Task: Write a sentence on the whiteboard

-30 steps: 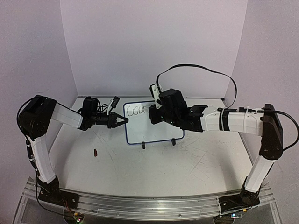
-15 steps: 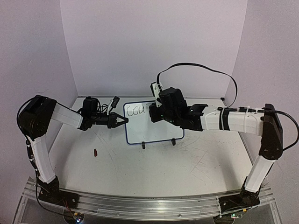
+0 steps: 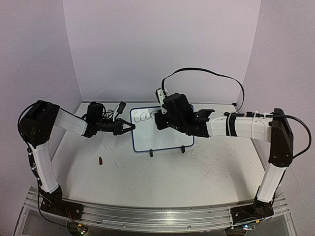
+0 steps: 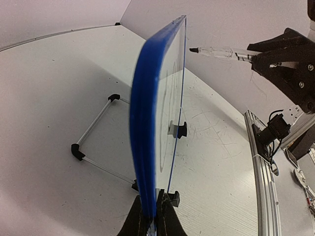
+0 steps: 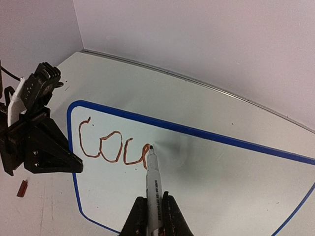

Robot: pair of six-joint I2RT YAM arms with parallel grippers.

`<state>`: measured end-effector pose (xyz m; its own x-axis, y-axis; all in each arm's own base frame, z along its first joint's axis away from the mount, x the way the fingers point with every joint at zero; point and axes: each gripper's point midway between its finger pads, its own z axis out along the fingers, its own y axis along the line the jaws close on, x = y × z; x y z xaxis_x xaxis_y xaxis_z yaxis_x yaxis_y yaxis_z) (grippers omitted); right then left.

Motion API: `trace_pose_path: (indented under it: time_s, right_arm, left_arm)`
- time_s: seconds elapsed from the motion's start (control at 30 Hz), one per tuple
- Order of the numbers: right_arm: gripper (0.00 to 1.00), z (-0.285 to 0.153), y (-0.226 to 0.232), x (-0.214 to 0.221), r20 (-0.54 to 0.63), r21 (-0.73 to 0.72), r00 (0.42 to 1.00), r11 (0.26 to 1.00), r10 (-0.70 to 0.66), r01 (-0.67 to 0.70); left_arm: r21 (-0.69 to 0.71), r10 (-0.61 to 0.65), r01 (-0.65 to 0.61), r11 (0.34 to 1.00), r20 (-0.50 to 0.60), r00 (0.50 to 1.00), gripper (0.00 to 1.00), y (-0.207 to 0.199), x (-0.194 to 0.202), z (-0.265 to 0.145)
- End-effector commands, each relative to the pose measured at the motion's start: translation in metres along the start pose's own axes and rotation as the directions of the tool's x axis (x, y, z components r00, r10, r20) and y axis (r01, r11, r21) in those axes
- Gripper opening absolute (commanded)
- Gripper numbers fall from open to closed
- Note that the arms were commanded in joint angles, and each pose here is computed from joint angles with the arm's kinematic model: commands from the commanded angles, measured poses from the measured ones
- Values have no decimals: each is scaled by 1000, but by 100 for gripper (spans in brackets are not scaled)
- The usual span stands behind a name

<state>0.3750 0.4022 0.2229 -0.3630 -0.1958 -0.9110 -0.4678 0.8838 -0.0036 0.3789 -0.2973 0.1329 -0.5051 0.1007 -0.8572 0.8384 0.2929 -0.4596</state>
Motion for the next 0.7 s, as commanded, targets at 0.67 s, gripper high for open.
trace_pose_path:
  time_s: [0.67]
  right_arm:
    - [0,5,-2,-22,46,31,999,999,17,-18]
  left_arm:
    - [-144,38,-35,989,15,999,0,25,-11,-4]
